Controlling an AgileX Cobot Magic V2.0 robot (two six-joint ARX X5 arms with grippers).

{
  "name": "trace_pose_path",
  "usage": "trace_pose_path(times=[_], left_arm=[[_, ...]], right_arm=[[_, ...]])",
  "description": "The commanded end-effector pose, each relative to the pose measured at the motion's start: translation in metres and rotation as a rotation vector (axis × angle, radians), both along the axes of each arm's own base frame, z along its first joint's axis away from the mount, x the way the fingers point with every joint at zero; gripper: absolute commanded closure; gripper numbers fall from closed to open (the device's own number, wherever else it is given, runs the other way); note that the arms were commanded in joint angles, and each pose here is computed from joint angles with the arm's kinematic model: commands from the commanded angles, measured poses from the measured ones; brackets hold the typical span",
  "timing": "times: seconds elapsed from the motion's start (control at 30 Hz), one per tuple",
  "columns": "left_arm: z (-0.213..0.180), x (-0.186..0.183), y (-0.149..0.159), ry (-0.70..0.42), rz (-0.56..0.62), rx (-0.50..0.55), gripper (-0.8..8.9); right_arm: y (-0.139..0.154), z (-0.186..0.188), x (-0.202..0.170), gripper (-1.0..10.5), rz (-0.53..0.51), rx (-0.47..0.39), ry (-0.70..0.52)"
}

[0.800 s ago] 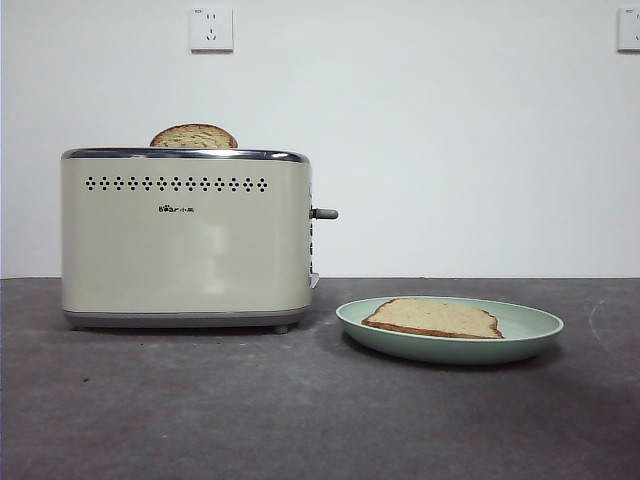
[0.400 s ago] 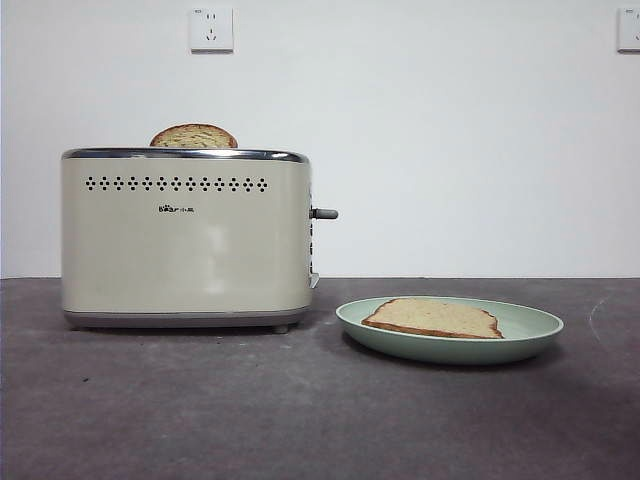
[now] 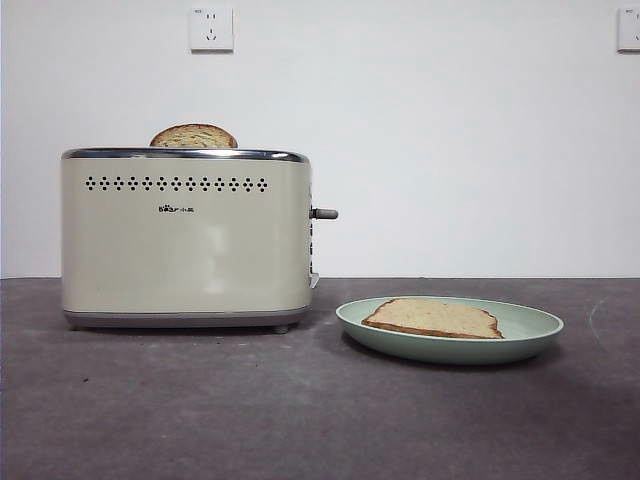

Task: Take the bread from the toaster,put the bread on the plate,put the plate on the table

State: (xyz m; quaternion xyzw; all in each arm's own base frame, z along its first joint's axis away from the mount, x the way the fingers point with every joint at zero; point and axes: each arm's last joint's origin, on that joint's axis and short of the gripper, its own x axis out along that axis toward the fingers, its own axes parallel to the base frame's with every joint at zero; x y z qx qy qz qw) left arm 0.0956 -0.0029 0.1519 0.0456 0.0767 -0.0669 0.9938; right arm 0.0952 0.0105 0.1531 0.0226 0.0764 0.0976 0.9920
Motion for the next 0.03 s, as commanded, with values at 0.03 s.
trace_pose_path(times=[0.03], left_arm=[[-0.0036,0.0006,0.0004,0.005,0.007,-0.005,8.17]], right_arm=[[-0.0001,-0.0046,0.0002,9.5,-0.005,0.008,0.021]])
